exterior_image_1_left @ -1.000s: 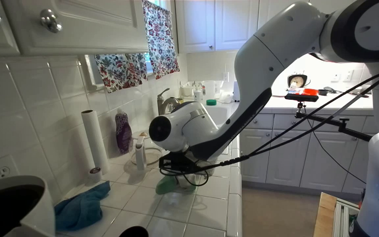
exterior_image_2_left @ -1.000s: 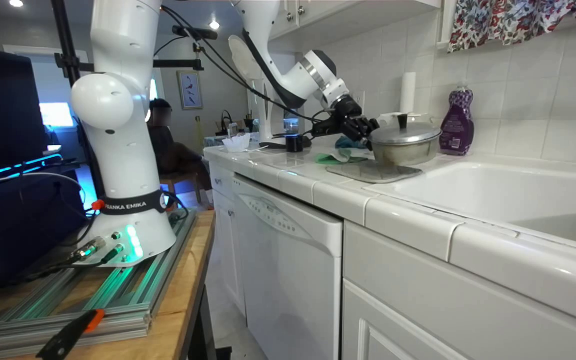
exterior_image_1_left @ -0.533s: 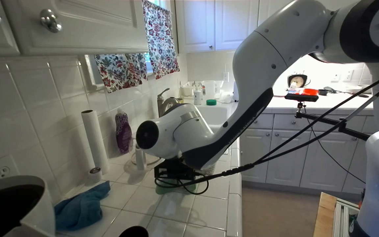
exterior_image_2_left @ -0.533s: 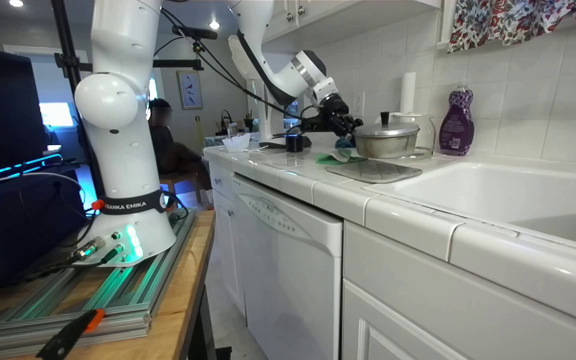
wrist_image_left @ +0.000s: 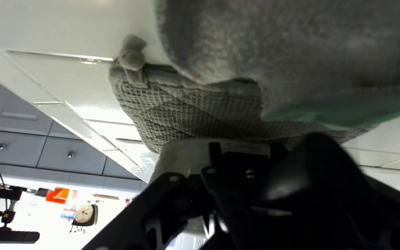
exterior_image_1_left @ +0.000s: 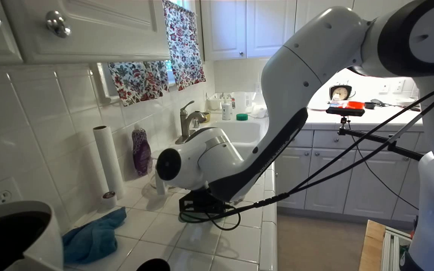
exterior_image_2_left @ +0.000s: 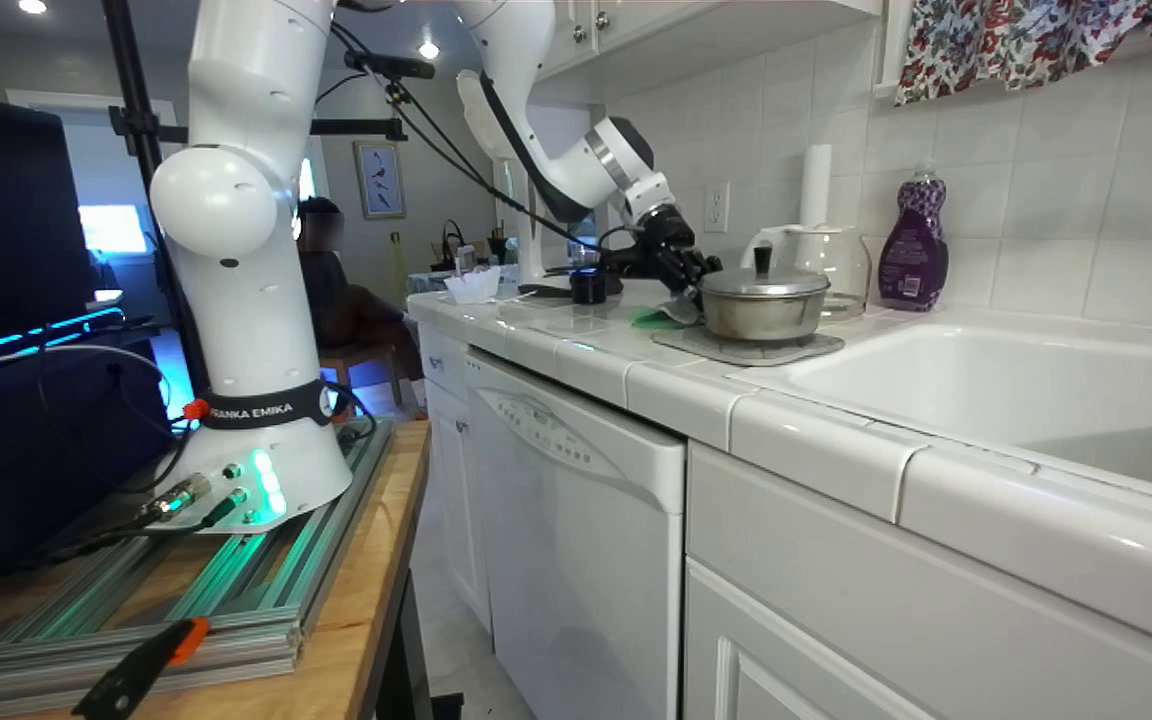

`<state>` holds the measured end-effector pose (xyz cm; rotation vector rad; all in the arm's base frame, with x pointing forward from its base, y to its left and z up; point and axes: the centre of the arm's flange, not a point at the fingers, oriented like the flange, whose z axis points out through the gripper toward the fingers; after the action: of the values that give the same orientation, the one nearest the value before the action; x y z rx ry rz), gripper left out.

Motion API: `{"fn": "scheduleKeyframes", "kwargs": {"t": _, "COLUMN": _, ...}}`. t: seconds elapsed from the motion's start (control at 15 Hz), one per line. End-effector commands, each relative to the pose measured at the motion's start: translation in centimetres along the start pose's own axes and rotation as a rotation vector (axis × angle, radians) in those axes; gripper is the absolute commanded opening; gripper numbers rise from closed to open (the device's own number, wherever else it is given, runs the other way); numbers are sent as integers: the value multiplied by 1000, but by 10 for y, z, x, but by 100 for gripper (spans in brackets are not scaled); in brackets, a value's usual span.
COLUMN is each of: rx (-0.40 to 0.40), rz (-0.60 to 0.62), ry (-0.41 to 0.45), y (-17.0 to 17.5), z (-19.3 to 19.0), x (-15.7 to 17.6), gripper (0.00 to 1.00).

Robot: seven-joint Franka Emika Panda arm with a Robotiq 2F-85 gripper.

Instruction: Pick up the cloth and the pot, then put them on the left side of the counter

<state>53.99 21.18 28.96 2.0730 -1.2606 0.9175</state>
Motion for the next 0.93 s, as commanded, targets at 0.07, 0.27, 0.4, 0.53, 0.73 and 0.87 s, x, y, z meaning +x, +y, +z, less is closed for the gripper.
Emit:
{"fn": "scheduleKeyframes", "kwargs": {"t": 0.07, "rx": -7, "rz": 20, "ry": 10, "y": -5, "z": -5, "x": -4, "gripper": 14}}
{"fn": "scheduleKeyframes", "kwargs": {"t": 0.27, "rx": -6, "rz": 18, "ry": 5, "y": -4, "z": -8, "x": -8, "gripper": 65}}
{"fn": "scheduleKeyframes", "kwargs": {"t": 0.4, "rx": -3, "rz": 25, "ry": 5, "y": -3, "z": -11, "x": -8, "gripper": 78}}
{"fn": "scheduleKeyframes", "kwargs": {"t": 0.53, "rx": -2, "rz": 28, "ry": 8, "y": -3, "z": -14, "x": -9, "gripper": 92}}
{"fn": "scheduleKeyframes", "kwargs": {"t": 0.73, "rx": -6, "rz": 41, "ry": 25, "y": 0, "z": -20, "x": -7, "gripper": 100}}
{"fn": "scheduleKeyframes", "kwargs": {"t": 0.87, "rx": -12, "rz": 49, "ry": 41, "y": 4, "z": -25, "x": -6, "gripper": 100}}
